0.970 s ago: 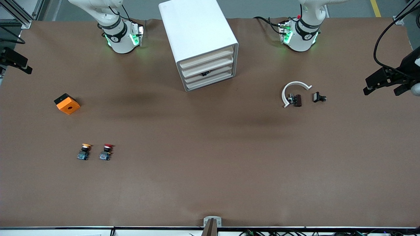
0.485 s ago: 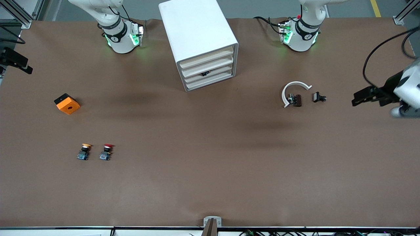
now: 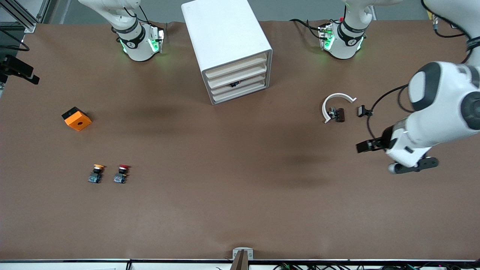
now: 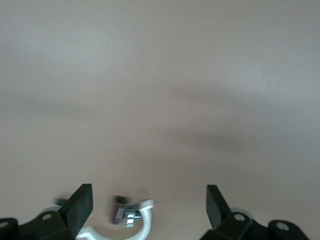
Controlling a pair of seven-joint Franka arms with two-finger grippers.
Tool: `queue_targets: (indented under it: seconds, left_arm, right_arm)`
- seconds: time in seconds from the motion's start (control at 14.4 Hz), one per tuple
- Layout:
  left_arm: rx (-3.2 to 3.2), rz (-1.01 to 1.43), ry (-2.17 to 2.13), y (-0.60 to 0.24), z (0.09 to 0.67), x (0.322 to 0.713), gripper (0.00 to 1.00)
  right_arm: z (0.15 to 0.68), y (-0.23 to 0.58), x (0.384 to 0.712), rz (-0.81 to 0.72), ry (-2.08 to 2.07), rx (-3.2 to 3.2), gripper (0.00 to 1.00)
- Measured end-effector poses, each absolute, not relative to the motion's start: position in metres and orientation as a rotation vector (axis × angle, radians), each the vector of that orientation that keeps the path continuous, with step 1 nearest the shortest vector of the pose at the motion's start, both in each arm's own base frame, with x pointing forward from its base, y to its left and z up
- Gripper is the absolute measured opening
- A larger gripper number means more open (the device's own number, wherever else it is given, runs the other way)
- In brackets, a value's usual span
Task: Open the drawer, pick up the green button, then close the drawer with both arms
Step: 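Move the left gripper toward the white cabinet's drawer handle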
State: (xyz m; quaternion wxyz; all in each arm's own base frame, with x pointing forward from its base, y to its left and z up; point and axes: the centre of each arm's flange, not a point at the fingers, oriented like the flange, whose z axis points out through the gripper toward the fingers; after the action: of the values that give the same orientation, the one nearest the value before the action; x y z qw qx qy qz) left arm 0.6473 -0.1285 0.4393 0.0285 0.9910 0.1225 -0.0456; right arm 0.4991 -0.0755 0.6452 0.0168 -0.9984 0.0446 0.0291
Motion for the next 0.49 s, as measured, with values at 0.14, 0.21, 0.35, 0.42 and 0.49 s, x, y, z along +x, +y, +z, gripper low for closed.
queue_targets:
  seconds: [0.14, 0.21, 0.35, 0.42, 0.49]
  left_arm:
    - [3.046, -0.175, 0.533, -0.171, 0.417, 0.645, 1.0]
    - [3.037, -0.189, 0.61, -0.192, 0.408, 0.644, 1.0]
    - [2.999, -0.223, 0.776, -0.231, 0.392, 0.642, 1.0]
    - [2.951, -0.258, 0.862, -0.25, 0.386, 0.641, 1.0]
    - [2.895, -0.305, 0.94, -0.268, 0.381, 0.639, 1.0]
  right_arm:
    - [0.645, -0.075, 0.499, 0.097, 0.142, -3.103, 1.0]
    - [0.645, -0.074, 0.499, 0.098, 0.143, -3.103, 1.0]
    - [0.645, -0.074, 0.498, 0.1, 0.145, -3.102, 1.0]
    - [0.645, -0.074, 0.498, 0.1, 0.145, -3.102, 1.0]
    - [0.645, -0.074, 0.498, 0.1, 0.145, -3.102, 1.0]
